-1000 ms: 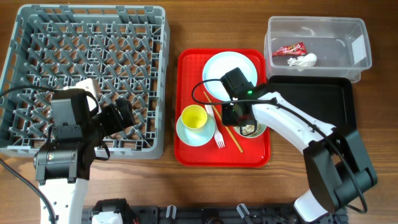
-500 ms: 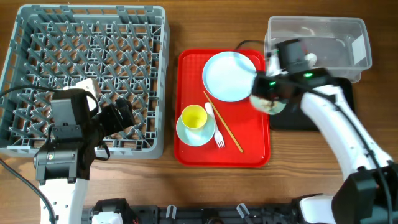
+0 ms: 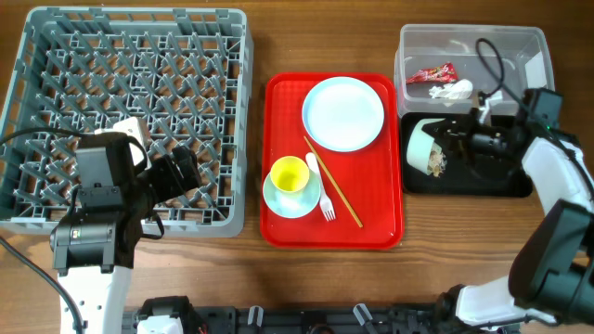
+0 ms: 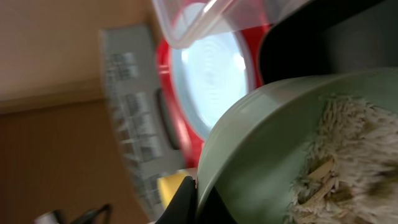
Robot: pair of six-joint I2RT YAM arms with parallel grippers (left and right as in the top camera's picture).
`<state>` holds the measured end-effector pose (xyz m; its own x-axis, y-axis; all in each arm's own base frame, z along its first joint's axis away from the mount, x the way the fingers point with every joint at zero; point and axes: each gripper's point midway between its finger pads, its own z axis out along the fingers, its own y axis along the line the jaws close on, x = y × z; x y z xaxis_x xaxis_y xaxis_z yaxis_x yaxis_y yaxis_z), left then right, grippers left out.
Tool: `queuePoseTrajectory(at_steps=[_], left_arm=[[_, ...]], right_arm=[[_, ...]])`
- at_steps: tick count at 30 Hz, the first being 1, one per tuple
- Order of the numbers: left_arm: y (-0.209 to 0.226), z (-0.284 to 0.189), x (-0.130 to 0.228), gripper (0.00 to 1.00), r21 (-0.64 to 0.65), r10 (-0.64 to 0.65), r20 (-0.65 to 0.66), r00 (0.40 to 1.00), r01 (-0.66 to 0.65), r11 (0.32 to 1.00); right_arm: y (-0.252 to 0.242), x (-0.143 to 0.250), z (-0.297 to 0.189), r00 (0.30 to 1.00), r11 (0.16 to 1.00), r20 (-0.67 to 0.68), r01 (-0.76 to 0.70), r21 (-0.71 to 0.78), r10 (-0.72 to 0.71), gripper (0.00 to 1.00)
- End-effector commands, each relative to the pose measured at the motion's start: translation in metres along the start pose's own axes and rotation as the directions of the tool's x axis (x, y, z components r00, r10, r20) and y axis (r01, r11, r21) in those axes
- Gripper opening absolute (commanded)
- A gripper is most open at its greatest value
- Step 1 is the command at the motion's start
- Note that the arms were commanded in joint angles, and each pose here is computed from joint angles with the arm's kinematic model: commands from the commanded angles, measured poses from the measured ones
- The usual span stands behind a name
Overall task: Sort waste into correct bins and load items into the dishwasher rack
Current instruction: 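Tip the rice bowl over the black tray with the right gripper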
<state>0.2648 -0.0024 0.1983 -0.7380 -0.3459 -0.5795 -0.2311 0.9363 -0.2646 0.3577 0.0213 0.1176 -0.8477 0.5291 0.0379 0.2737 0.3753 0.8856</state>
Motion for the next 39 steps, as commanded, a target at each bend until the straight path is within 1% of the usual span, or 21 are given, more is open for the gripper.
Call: queuePoseTrajectory(at_steps=[1, 3, 5, 6, 9, 12, 14, 18, 23, 24, 26, 27, 31, 33, 35, 37, 39], left_arm=[[-0.003, -0.004, -0.006, 1.0, 0.004, 0.005, 0.017, 1.0, -0.005, 1.0], [-0.003, -0.004, -0.006, 1.0, 0.003, 0.005, 0.016, 1.0, -0.005, 1.0], [-0.003, -0.004, -0.006, 1.0, 0.003, 0.005, 0.016, 1.0, -0.005, 1.0], [-0.003, -0.004, -0.006, 1.0, 0.004, 0.005, 0.015, 1.0, -0.005, 1.0], [-0.003, -0.004, -0.006, 1.0, 0.004, 0.005, 0.015, 1.0, -0.005, 1.0], [-0.003, -0.004, -0.006, 1.0, 0.004, 0.005, 0.015, 1.0, -0.005, 1.0], [-0.003, -0.004, -0.006, 1.0, 0.004, 0.005, 0.015, 1.0, -0.005, 1.0], [-0.003, -0.004, -0.005, 1.0, 0.003, 0.004, 0.013, 1.0, -0.004, 1.0], [-0.003, -0.004, -0.005, 1.0, 0.002, 0.004, 0.012, 1.0, -0.004, 1.0], [-0.003, -0.004, -0.005, 1.0, 0.002, 0.004, 0.012, 1.0, -0.004, 1.0], [-0.003, -0.004, -0.005, 1.0, 0.002, 0.004, 0.012, 1.0, -0.004, 1.0], [-0.003, -0.004, -0.005, 1.0, 0.002, 0.004, 0.012, 1.0, -0.004, 1.0], [-0.003, -0.004, -0.005, 1.0, 0.002, 0.004, 0.012, 1.0, -0.004, 1.0], [-0.003, -0.004, -0.005, 1.0, 0.002, 0.004, 0.012, 1.0, -0.004, 1.0], [-0.003, -0.004, -0.005, 1.0, 0.002, 0.004, 0.012, 1.0, -0.004, 1.0], [-0.003, -0.004, -0.005, 1.0, 0.002, 0.005, 0.012, 1.0, -0.005, 1.0], [-0.003, -0.004, -0.005, 1.0, 0.002, 0.004, 0.012, 1.0, -0.004, 1.0]], right_arm=[[0.018, 0.004, -0.016, 0.99, 0.949, -0.094, -0.13, -0.286, 0.108, 0.04], [0.021, 0.0, -0.027, 0.984, 0.903, -0.121, -0.169, -0.396, 0.131, 0.04], [0.019, -0.006, -0.037, 0.977, 0.858, -0.143, -0.209, -0.47, 0.16, 0.04], [0.014, -0.011, -0.041, 0.97, 0.841, -0.15, -0.241, -0.485, 0.191, 0.04], [0.0, -0.02, -0.048, 0.952, 0.818, -0.148, -0.307, -0.486, 0.27, 0.04], [-0.003, -0.026, -0.055, 0.941, 0.805, -0.145, -0.337, -0.488, 0.307, 0.04], [-0.003, -0.029, -0.057, 0.933, 0.798, -0.154, -0.358, -0.485, 0.325, 0.04], [-0.001, -0.036, -0.058, 0.895, 0.766, -0.203, -0.444, -0.465, 0.397, 0.04], [0.003, -0.046, -0.061, 0.871, 0.748, -0.23, -0.49, -0.447, 0.433, 0.04], [0.004, -0.048, -0.062, 0.886, 0.762, -0.217, -0.464, -0.452, 0.411, 0.04], [0.008, -0.05, -0.058, 0.952, 0.827, -0.143, -0.306, -0.472, 0.271, 0.04], [0.01, -0.048, -0.054, 0.96, 0.836, -0.141, -0.278, -0.473, 0.24, 0.04], [0.029, -0.033, -0.029, 0.975, 0.866, -0.181, -0.201, -0.459, 0.131, 0.05], [0.038, -0.025, -0.014, 0.975, 0.882, -0.196, -0.18, -0.435, 0.102, 0.05], [0.048, -0.018, 0.005, 0.981, 0.909, -0.184, -0.138, -0.393, 0.069, 0.05], [0.063, -0.008, 0.019, 0.986, 0.929, -0.164, -0.063, -0.364, 0.003, 0.05], [0.089, 0.005, 0.03, 0.988, 0.942, -0.12, 0.048, -0.333, -0.093, 0.05]])
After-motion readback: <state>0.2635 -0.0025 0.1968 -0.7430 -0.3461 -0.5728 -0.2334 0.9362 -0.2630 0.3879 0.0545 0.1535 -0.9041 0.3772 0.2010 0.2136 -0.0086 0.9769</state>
